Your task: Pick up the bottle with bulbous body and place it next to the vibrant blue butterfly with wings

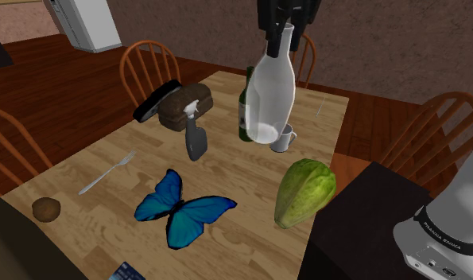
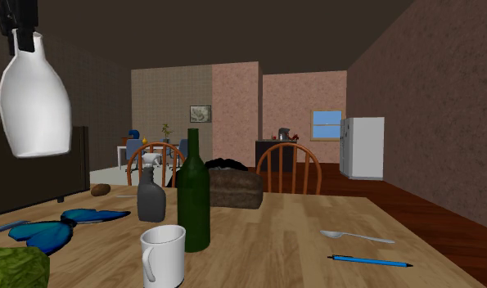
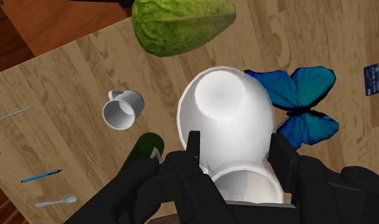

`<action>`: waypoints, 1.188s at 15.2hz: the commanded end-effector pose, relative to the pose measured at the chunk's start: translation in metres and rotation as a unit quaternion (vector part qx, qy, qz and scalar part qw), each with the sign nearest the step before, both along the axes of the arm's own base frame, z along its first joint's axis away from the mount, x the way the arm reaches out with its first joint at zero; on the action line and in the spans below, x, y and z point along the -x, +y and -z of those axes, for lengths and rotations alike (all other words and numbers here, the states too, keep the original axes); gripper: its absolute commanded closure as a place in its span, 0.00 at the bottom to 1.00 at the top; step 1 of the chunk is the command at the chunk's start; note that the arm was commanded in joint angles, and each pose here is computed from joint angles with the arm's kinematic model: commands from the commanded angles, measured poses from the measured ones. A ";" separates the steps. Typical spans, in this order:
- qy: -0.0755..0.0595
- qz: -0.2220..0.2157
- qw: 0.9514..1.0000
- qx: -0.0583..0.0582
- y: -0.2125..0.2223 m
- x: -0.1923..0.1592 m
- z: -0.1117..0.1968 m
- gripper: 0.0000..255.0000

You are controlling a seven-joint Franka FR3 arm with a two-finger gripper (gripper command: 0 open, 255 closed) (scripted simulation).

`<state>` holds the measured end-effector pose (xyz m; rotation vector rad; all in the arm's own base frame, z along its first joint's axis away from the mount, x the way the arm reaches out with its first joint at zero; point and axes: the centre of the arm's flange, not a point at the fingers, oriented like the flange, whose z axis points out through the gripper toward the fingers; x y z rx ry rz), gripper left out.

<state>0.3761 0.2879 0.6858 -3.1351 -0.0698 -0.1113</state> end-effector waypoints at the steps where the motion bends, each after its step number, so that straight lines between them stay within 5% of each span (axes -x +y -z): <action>1: 0.000 0.001 1.000 0.000 0.024 0.013 -0.008 1.00; 14: 0.000 0.001 1.000 0.000 0.168 0.096 -0.062 1.00; 18: 0.000 0.001 1.000 0.000 0.168 0.096 -0.041 1.00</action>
